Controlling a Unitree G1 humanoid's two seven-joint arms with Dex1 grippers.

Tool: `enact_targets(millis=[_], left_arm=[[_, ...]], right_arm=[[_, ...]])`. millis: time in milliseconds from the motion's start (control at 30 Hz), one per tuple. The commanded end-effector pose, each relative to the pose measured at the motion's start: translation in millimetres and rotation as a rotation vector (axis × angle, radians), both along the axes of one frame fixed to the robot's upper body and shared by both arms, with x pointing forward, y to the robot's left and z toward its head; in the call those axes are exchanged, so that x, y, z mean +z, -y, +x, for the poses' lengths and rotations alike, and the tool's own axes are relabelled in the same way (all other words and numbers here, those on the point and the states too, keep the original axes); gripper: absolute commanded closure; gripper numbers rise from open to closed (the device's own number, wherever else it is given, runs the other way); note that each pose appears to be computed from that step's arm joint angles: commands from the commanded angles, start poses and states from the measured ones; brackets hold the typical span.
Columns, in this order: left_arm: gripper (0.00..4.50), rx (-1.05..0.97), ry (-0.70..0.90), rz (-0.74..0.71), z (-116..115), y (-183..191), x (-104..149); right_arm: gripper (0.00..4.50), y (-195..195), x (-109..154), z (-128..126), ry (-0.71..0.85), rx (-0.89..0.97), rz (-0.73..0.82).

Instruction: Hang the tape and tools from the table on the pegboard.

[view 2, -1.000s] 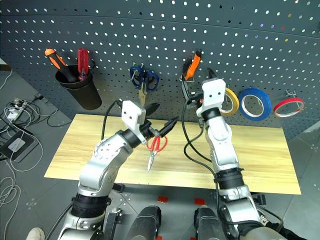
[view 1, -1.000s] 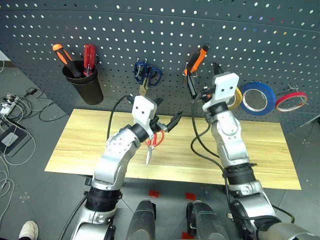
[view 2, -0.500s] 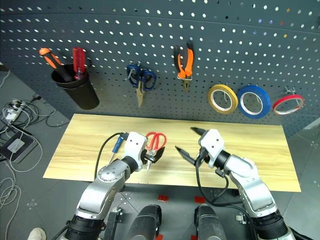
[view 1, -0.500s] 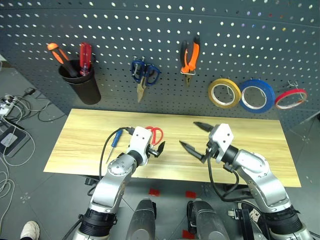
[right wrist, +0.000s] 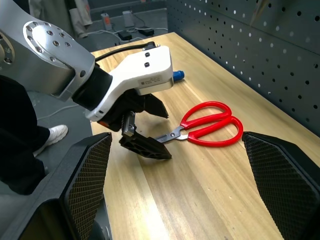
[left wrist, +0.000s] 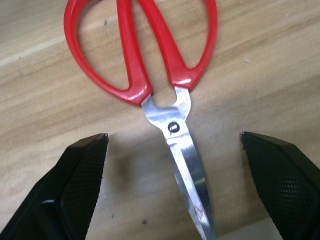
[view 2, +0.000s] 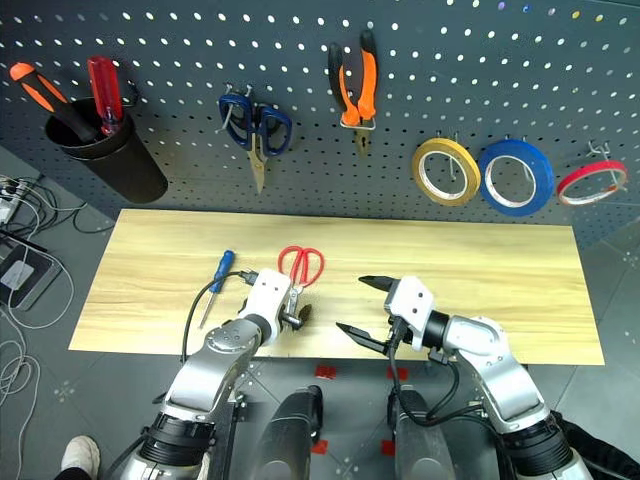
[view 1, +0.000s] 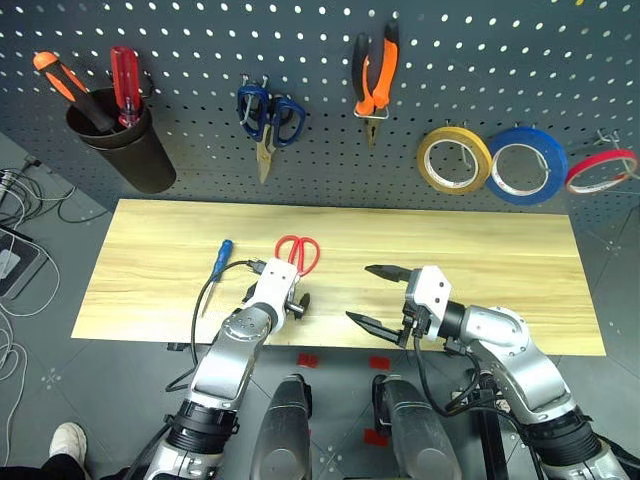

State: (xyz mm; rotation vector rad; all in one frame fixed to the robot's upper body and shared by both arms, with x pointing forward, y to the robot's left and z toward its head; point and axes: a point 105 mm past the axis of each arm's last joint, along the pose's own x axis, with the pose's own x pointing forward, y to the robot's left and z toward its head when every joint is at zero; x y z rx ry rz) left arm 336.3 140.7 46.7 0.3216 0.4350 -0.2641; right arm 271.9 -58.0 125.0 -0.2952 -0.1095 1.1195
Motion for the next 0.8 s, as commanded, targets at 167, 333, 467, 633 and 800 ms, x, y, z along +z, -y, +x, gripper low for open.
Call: enact_targets(millis=[167, 333, 467, 633, 800], left_arm=[[1.51, 0.019, -0.093, -0.023, -4.4, -4.9, -17.0], [3.03, 0.022, -0.105, -0.023, -6.5, -5.4, -18.4], [4.21, 0.017, -0.101, -0.013, -5.7, -5.5, -18.1], [4.20, 0.001, -0.039, 0.016, 3.4, -4.1, -5.7], [4.20, -0.082, 0.094, 0.077, 0.9, 1.5, 17.7]], right_arm=[[0.00, -2.5, 10.7, -4.0, 0.015, -0.003, 0.040], [0.00, -4.6, 8.9, -7.5, 0.009, 0.001, 0.043], [0.00, -5.3, 7.7, -6.2, 0.010, 0.000, 0.042], [0.00, -3.8, 8.3, 0.6, 0.030, -0.004, 0.039], [0.00, 0.9, 23.1, 5.4, 0.082, -0.031, 0.076]])
